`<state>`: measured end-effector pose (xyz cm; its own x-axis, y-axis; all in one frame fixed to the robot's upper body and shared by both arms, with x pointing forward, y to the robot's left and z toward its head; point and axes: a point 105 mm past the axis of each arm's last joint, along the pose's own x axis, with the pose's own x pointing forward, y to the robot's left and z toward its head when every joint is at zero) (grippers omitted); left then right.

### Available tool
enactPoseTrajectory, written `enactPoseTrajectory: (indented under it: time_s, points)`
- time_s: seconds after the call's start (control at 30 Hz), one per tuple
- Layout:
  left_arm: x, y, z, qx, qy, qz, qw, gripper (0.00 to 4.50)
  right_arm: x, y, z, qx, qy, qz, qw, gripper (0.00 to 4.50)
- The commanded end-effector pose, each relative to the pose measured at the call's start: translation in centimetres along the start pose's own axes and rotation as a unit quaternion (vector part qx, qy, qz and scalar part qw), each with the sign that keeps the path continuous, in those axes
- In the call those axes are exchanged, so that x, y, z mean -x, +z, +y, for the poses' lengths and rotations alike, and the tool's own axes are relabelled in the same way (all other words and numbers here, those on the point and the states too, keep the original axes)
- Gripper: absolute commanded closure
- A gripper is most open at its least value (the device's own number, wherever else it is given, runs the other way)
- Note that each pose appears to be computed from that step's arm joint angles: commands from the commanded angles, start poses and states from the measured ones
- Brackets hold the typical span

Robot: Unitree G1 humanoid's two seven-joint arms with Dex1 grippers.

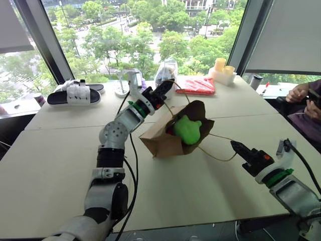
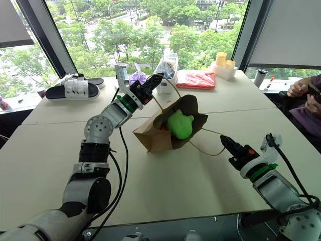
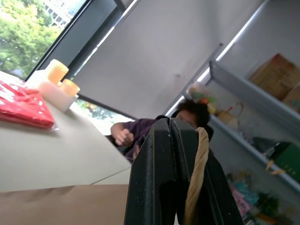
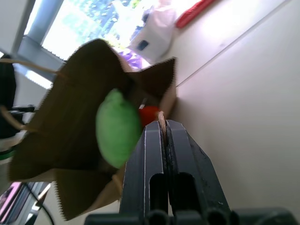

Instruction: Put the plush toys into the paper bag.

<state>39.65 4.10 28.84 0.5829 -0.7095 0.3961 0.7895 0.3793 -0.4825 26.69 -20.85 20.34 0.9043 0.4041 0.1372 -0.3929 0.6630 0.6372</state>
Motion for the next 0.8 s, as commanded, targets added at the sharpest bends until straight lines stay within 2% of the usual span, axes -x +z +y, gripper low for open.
enactPoseTrajectory:
  time_s: [0.03,0.13,0.27,0.43,0.47,0.53,0.57,0.77,0.8]
  points:
    - [-0.1,2.3,-1.4,-0.019,-0.013,-0.008,1.0,4.5,-0.4,3.6,5.3,0.008,0.113,-0.062,0.992,4.43]
    - [0.0,3.3,-1.5,-0.014,-0.011,-0.013,1.0,4.5,-1.4,5.6,5.9,0.013,0.116,-0.084,0.99,4.43]
    - [0.2,2.3,-0.1,-0.048,0.013,0.01,0.999,4.5,-2.5,6.6,7.1,0.012,0.139,-0.082,0.987,4.43]
    - [-0.1,0.8,0.4,-0.026,0.006,0.017,1.0,4.5,-3.3,5.6,6.3,0.007,0.127,-0.057,0.99,4.43]
    - [-0.1,0.8,0.4,-0.02,0.006,0.014,1.0,4.24,-3.2,5.4,6.2,0.01,0.124,-0.055,0.991,4.48]
    - [-0.1,0.7,0.6,0.009,0.004,0.007,1.0,3.7,-3.4,5.2,5.6,0.011,0.105,-0.053,0.993,3.9]
    - [0.0,0.7,0.7,0.015,0.004,0.005,1.0,3.25,-3.3,5.0,5.6,0.014,0.107,-0.052,0.993,3.58]
    - [0.6,0.4,1.1,-0.009,-0.005,0.01,1.0,0.18,-2.9,4.5,5.2,0.032,0.094,-0.039,0.994,0.46]
    - [0.8,0.3,1.0,-0.016,-0.012,0.014,1.0,0.0,-2.7,4.4,5.3,0.033,0.099,-0.038,0.994,0.03]
